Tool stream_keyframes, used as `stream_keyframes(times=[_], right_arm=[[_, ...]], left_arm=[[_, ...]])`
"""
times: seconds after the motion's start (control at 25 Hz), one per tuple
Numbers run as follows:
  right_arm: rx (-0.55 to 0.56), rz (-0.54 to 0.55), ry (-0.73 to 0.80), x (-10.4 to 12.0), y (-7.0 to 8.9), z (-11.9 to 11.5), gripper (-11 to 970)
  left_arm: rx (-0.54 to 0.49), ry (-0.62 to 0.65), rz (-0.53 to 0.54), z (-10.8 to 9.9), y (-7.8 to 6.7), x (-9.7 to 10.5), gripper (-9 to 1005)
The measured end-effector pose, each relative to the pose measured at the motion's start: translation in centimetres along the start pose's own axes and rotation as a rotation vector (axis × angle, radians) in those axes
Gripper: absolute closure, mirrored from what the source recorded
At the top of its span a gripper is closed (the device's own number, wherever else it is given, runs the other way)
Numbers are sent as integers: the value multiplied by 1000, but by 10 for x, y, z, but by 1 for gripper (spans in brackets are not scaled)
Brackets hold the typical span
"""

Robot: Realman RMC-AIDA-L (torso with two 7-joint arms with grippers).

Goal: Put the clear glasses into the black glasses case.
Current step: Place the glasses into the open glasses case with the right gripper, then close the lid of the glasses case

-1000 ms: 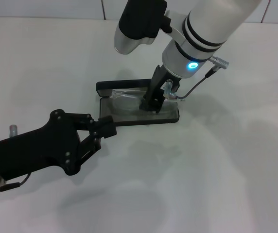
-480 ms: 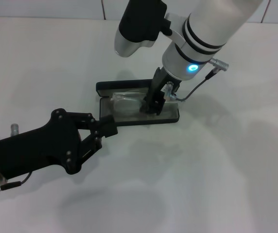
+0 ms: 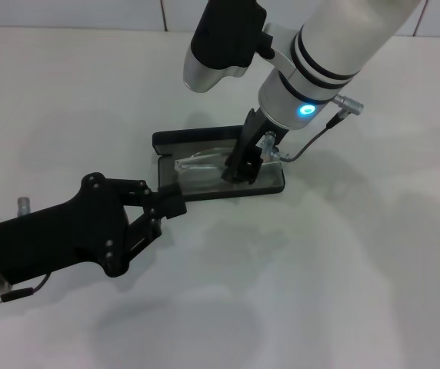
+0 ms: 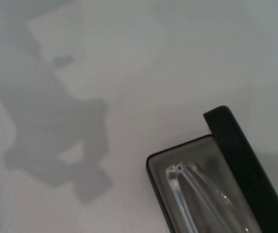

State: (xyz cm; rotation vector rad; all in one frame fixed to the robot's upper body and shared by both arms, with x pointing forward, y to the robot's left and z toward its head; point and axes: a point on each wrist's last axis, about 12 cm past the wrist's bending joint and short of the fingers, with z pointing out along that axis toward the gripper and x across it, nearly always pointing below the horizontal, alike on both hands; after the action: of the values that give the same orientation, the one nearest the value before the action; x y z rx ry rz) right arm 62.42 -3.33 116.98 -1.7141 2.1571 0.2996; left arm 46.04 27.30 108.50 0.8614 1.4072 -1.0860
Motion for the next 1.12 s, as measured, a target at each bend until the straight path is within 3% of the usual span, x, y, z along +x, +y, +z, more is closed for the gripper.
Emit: stream_keyframes(times=[0.84,1.12], right_arm=[[3,-32,-82,-7,8,-7,772],[41,3,-225,13,10,-25,765]], left_arm=[[-2,3,15,-1,-1,1,913],[-114,-74,2,-17,4,0,914]])
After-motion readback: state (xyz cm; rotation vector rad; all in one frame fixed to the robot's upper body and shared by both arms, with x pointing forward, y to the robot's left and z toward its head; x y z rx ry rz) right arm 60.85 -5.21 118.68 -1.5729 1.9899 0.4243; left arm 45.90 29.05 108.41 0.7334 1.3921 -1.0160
